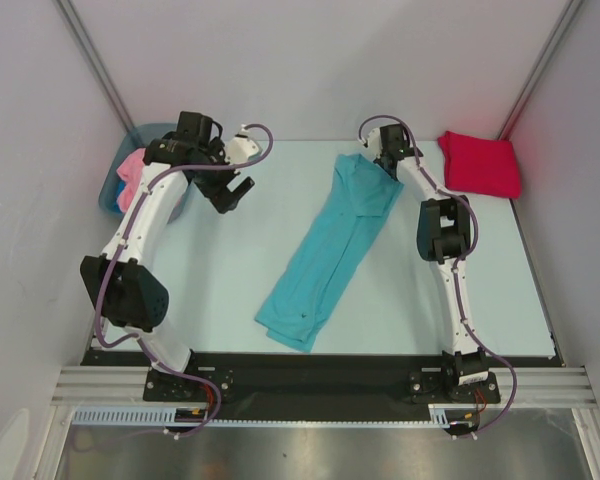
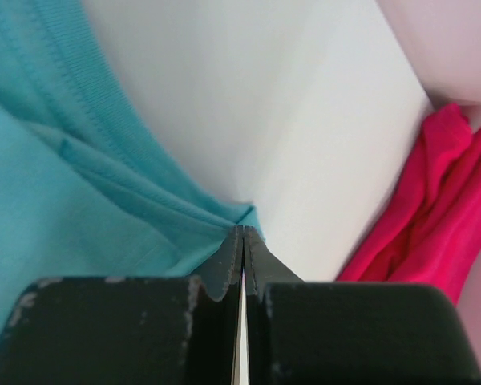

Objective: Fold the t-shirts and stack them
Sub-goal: Fold the tshirt

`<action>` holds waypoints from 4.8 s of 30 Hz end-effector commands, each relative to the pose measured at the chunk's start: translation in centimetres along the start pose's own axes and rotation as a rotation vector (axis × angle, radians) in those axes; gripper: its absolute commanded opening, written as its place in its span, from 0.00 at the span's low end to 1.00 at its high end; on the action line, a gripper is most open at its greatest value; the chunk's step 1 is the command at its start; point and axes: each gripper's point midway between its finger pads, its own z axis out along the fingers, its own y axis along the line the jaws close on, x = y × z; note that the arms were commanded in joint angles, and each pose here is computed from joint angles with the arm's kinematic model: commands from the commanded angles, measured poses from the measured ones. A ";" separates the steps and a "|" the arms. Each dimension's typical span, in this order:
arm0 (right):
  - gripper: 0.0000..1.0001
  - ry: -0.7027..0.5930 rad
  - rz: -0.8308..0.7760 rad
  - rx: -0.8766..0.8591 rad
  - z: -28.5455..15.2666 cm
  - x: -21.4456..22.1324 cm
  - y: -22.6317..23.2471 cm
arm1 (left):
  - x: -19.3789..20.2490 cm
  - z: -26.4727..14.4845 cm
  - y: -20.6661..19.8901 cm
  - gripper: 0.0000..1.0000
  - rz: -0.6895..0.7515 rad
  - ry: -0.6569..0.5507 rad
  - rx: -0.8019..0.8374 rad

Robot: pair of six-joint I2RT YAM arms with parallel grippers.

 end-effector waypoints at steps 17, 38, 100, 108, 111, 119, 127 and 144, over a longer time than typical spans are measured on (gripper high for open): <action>0.52 -0.237 0.149 -0.258 -14.4 -8.0 2.0 | 2.0 -0.3 -3.1 1.00 0.076 -0.013 -0.028; 0.00 -0.141 0.240 -0.505 -9.3 -6.2 9.6 | 2.1 -1.4 -2.7 1.00 0.100 0.003 -0.090; 0.00 -0.257 -0.319 -0.614 -6.3 -9.7 26.4 | 5.4 -0.4 8.0 1.00 -0.077 0.098 -0.379; 0.00 -0.245 -0.269 -0.327 -2.4 -10.7 21.2 | 4.8 -0.3 8.1 1.00 -0.092 0.072 -0.376; 0.00 -0.257 -0.241 -0.227 -1.3 -11.3 18.6 | 4.7 -0.3 8.2 1.00 -0.090 0.071 -0.379; 0.00 -0.265 -0.216 -0.014 0.7 -11.5 13.3 | 3.8 -0.6 8.8 1.00 -0.097 0.049 -0.392; 0.00 -0.279 -0.154 0.064 0.1 -11.9 9.9 | 3.7 -0.5 8.5 1.00 -0.100 0.043 -0.382; 0.84 -0.445 0.064 -0.089 -17.4 -17.8 5.3 | 3.1 0.3 6.4 1.00 -0.052 -0.027 -0.350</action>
